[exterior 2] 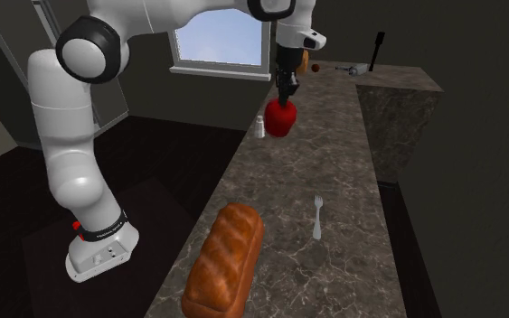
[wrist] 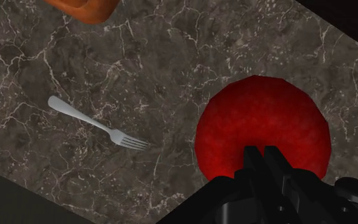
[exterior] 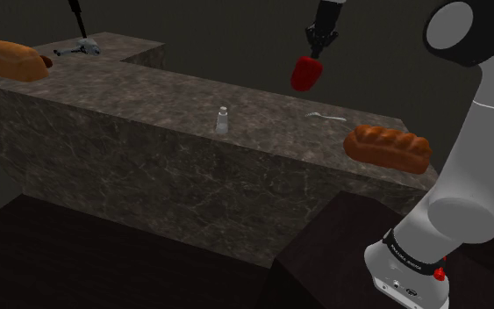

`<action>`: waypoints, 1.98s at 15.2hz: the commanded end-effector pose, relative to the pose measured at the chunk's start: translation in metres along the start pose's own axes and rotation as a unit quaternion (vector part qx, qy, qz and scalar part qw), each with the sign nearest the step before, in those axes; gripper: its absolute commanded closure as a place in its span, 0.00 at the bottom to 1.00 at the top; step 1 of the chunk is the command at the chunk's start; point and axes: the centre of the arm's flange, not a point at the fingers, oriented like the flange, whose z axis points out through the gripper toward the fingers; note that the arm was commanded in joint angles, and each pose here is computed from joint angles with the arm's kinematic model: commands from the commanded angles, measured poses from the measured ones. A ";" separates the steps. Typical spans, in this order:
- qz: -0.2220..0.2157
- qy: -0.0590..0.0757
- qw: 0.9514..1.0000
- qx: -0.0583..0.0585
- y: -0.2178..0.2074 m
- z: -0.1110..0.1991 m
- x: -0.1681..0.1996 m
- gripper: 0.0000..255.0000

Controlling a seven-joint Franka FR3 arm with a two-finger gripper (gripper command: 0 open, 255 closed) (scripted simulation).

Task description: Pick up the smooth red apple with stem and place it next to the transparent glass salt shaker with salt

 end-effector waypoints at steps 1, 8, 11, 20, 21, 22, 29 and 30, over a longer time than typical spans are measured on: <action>0.001 0.000 1.000 0.000 -0.026 0.004 0.001 1.00; 0.001 0.000 1.000 0.000 -0.118 0.013 0.006 1.00; 0.001 0.000 1.000 0.000 -0.157 0.017 0.008 1.00; 0.001 0.000 1.000 0.000 -0.257 0.032 0.014 1.00; 0.001 0.000 1.000 0.000 -0.257 0.037 0.014 1.00; 0.001 0.000 1.000 0.000 -0.257 0.043 0.014 1.00; 0.001 0.000 1.000 0.000 -0.255 0.080 0.016 1.00; 0.001 0.000 1.000 0.000 -0.255 0.085 0.016 1.00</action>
